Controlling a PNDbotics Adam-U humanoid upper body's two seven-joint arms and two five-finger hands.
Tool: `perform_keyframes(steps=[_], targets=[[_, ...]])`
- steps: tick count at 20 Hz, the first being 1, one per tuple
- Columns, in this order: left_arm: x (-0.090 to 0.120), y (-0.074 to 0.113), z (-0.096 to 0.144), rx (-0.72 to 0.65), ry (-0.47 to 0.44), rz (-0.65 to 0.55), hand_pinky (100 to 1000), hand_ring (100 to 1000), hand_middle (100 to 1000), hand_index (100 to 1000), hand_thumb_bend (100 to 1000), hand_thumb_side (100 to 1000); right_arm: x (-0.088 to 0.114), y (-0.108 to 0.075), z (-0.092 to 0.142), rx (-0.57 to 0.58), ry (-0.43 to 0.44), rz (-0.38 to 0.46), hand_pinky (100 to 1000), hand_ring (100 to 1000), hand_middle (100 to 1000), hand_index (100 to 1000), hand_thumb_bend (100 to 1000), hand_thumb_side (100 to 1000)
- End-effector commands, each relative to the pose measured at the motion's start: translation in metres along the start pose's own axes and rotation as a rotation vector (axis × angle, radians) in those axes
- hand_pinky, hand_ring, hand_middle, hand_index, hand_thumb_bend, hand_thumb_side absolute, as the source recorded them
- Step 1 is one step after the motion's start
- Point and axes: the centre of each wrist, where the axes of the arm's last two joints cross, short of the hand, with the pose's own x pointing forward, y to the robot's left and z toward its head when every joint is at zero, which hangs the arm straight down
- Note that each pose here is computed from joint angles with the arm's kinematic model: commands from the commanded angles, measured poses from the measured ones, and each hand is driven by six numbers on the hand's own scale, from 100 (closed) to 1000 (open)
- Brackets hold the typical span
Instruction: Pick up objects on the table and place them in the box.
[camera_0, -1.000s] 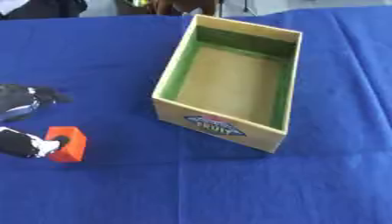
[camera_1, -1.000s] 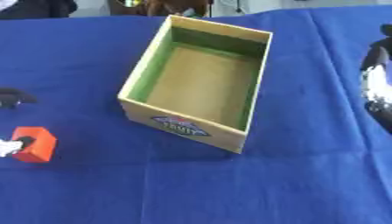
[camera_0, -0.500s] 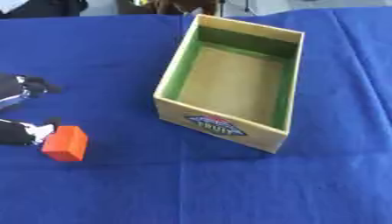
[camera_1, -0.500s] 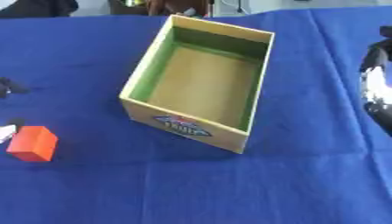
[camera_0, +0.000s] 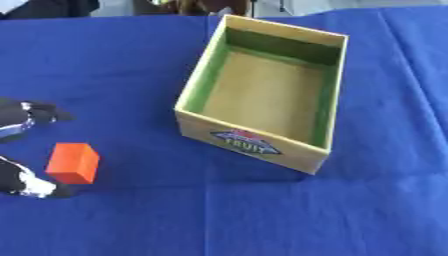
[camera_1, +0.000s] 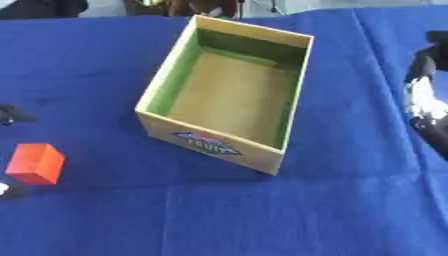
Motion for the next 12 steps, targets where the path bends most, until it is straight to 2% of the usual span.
perform_keyframes(steps=[1, 12], targets=[[-0.003, 0.012, 0.008, -0.010, 0.023, -0.055, 662, 838, 884, 988, 719, 706, 0.004, -0.004, -0.003, -0.004, -0.024, 0.008, 738, 652, 602, 798, 100, 566], [-0.008, 0.002, -0.009, -0.037, 0.033, -0.068, 629, 816, 832, 958, 609, 669, 0.005, -0.002, -0.003, 0.003, -0.026, -0.004, 740, 653, 601, 798, 100, 567]])
